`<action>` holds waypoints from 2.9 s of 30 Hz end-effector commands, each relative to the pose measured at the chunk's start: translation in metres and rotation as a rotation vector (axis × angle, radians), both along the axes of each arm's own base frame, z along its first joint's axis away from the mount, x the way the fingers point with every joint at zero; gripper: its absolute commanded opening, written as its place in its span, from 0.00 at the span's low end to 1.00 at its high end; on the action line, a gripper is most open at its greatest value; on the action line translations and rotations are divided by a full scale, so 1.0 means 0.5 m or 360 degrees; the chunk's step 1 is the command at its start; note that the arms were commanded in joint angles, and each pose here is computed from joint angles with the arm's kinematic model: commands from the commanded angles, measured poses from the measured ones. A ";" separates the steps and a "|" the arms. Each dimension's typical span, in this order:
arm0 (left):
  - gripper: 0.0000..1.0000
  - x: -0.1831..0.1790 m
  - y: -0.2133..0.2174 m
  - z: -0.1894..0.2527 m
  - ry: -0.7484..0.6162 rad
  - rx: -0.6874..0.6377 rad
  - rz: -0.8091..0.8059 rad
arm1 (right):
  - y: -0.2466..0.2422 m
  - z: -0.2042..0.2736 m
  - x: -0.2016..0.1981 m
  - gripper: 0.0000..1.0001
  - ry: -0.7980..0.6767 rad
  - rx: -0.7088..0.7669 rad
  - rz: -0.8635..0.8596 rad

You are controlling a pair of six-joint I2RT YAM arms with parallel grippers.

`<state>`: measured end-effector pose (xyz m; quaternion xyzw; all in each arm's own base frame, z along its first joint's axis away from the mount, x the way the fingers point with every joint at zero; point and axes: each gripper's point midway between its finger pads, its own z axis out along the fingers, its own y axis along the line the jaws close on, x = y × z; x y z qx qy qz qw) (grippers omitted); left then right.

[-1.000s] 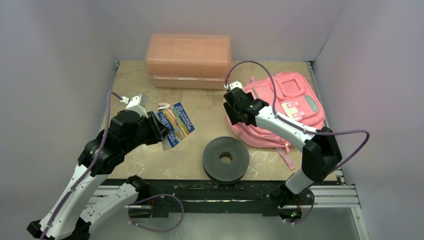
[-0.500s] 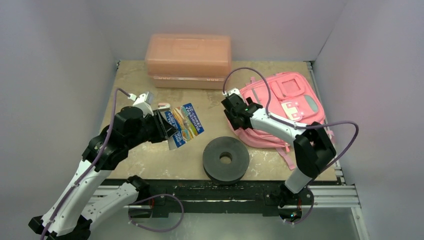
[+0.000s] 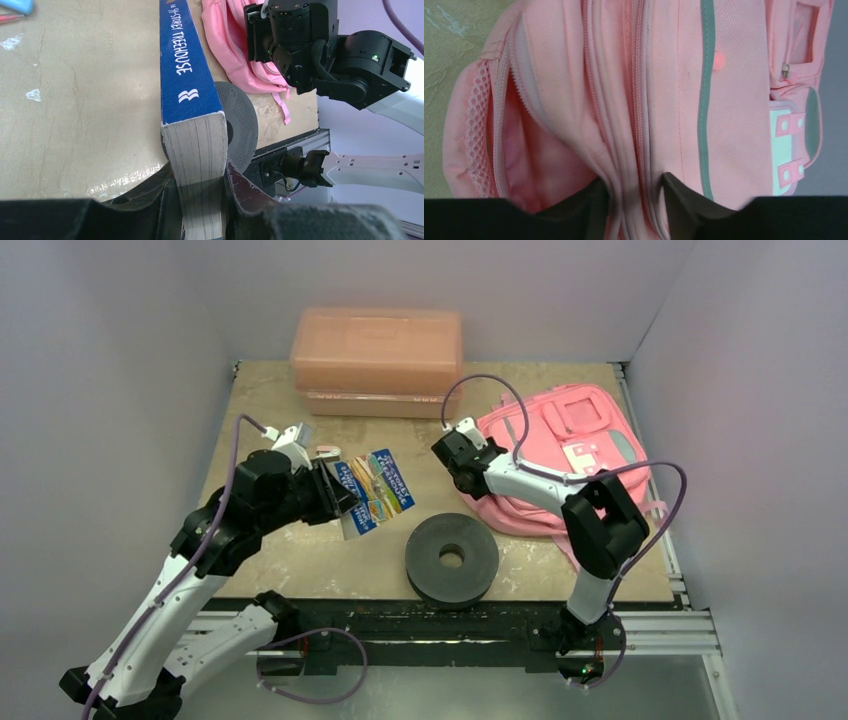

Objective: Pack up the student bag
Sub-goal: Place the book in the student bag.

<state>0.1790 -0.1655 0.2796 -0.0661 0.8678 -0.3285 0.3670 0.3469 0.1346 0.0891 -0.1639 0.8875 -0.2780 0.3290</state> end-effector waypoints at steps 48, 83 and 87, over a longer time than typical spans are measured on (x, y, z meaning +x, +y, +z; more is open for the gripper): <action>0.00 0.289 -0.595 0.085 0.0199 -0.1254 -0.0475 | -0.049 0.504 0.006 0.00 -0.0828 0.1135 0.0210; 0.82 0.239 -0.506 -0.052 0.0156 -0.0542 -0.0800 | -0.022 0.431 0.006 0.00 -0.0657 0.1246 0.0124; 0.82 0.204 -0.558 0.016 0.0035 -0.0867 -0.1034 | -0.003 0.413 -0.005 0.03 -0.0576 0.1335 0.0127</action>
